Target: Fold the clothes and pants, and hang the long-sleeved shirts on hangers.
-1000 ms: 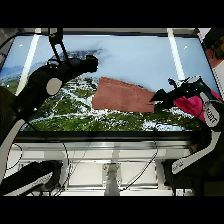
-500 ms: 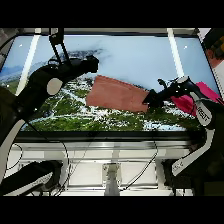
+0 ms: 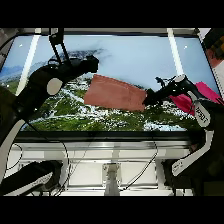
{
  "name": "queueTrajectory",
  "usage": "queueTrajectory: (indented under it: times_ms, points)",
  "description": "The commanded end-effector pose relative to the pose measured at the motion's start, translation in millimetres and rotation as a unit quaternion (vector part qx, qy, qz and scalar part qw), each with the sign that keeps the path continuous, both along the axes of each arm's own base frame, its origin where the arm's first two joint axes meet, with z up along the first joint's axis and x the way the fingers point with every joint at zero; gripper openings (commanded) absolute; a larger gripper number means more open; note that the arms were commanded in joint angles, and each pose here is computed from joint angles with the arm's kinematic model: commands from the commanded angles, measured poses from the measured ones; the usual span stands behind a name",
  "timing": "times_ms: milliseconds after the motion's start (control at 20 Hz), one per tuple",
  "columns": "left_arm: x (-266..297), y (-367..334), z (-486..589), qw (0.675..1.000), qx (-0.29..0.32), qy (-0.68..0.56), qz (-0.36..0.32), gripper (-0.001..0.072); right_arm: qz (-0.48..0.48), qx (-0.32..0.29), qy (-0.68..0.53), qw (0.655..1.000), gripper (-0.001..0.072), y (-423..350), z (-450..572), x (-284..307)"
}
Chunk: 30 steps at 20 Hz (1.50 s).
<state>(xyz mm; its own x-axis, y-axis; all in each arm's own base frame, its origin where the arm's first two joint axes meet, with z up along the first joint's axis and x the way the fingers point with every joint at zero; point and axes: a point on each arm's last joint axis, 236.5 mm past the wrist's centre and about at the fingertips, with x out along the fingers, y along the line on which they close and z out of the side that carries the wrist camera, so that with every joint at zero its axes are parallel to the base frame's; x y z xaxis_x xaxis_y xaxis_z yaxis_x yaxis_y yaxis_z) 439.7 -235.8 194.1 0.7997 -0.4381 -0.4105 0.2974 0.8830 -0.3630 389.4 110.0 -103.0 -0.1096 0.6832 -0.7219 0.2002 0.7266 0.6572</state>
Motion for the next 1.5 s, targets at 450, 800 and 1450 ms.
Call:
queueTrajectory:
  times_ms: [450, 800, 1450]
  points:
    - [-3.2, 1.4, -6.2, 1.000, 0.007, 0.014, -0.001, 0.0549, -0.015, -0.031, -0.011, 0.999, 0.0524, -28.3, -4.5, 5.1]
    - [-8.4, -4.1, -10.2, 1.000, 0.012, 0.022, -0.008, 0.0548, -0.007, 0.059, 0.014, 0.998, 0.0524, 0.6, 2.5, -2.1]
    - [-14.5, -14.7, -10.1, 0.999, 0.012, 0.022, -0.020, 0.0549, -0.003, 0.025, -0.007, 1.000, 0.0266, 47.2, -15.9, 9.8]
